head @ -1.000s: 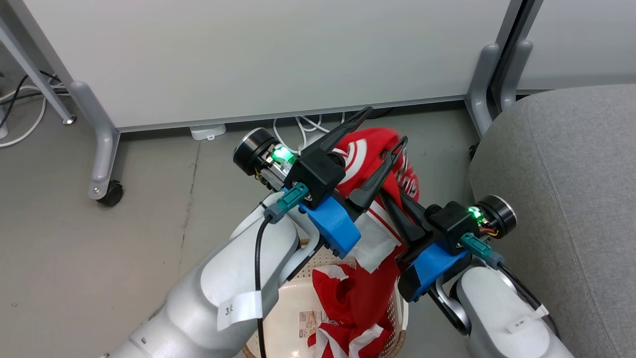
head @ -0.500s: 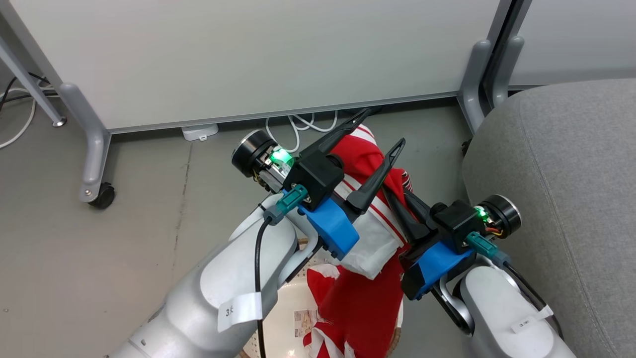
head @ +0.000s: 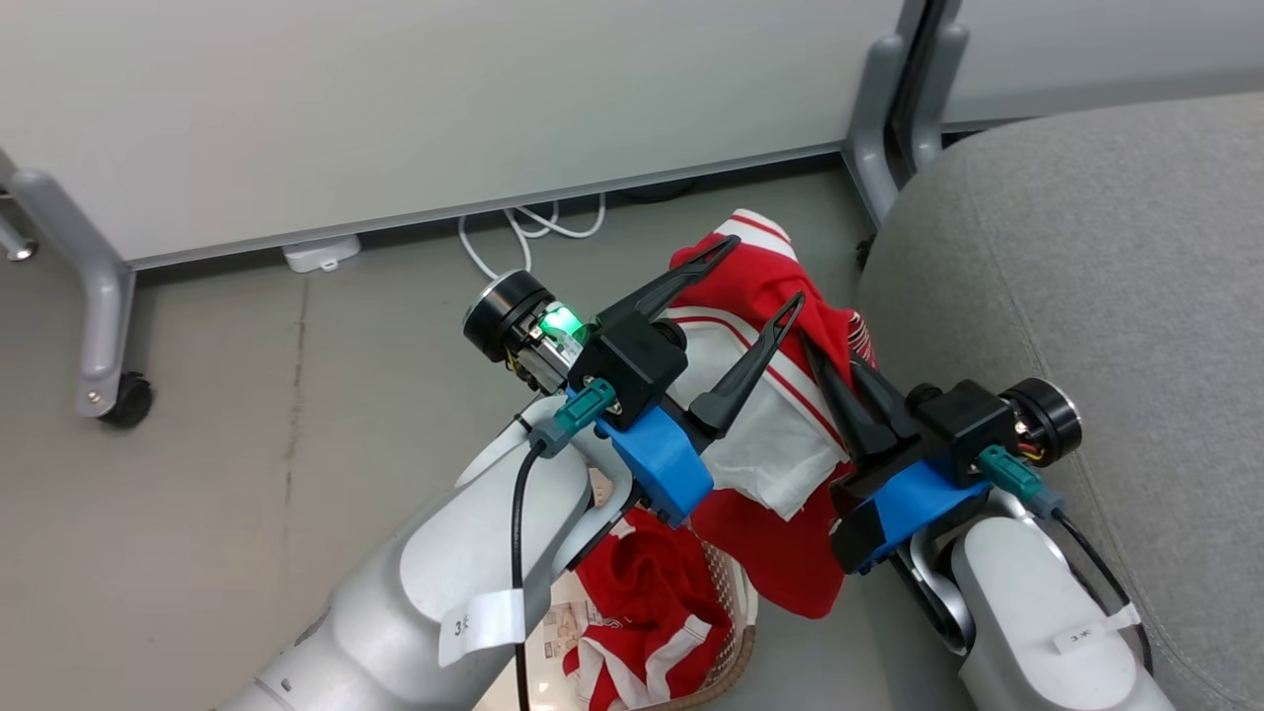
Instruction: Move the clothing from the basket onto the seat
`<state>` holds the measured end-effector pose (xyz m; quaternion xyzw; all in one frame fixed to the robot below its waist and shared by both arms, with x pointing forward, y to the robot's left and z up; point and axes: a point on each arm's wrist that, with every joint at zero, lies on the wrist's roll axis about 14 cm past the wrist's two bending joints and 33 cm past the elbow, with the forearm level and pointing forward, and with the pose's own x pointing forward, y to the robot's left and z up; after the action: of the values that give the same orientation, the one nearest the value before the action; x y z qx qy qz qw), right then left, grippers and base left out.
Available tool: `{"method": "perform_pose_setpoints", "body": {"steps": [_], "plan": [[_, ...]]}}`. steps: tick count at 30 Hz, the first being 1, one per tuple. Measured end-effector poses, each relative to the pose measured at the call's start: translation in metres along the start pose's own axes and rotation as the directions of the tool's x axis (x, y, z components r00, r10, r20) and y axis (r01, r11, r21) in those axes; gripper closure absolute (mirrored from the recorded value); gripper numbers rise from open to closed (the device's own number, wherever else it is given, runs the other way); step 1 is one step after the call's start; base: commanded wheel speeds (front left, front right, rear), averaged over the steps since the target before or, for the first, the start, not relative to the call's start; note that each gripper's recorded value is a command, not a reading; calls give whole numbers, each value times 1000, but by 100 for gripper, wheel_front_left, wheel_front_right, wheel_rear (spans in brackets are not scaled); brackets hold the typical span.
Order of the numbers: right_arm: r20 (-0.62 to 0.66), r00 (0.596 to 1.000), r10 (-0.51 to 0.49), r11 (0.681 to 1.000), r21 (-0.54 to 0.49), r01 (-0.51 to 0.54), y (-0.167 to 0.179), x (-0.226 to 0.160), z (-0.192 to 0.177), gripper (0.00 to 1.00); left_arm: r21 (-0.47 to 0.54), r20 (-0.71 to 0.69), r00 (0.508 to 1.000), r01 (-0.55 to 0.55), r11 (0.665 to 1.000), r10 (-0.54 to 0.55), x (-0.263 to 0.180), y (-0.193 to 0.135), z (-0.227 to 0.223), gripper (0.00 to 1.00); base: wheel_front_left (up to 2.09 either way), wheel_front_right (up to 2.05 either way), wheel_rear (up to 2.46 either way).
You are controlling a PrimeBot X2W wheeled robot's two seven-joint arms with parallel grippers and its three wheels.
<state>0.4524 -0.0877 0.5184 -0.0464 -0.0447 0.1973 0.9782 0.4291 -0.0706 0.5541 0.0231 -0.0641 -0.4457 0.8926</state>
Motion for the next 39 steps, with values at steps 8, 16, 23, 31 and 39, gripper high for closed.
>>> {"method": "perform_pose_setpoints", "body": {"steps": [8, 16, 23, 31, 39], "plan": [[-23, 991, -130, 991, -6, 130, -44, -20, -9, 100, -35, -7, 997, 78, 996, -79, 18, -22, -13, 0, 0, 0, 0], [-38, 966, -257, 966, -27, 256, -86, -46, -13, 100, -69, -8, 987, 162, 984, -163, 34, -47, -24, 0, 0, 0, 0], [-54, 937, -346, 938, -48, 343, -114, -68, -17, 100, -85, -9, 973, 231, 969, -232, 47, -66, -33, 0, 0, 0, 0], [-88, 897, -433, 901, -65, 429, -137, -97, -26, 100, -107, -2, 955, 293, 950, -295, 59, -85, -40, 0, 0, 0, 0], [-117, 870, -480, 877, -70, 475, -146, -116, -35, 100, -120, -9, 943, 329, 937, -332, 63, -97, -47, 0, 0, 0, 0]]}}
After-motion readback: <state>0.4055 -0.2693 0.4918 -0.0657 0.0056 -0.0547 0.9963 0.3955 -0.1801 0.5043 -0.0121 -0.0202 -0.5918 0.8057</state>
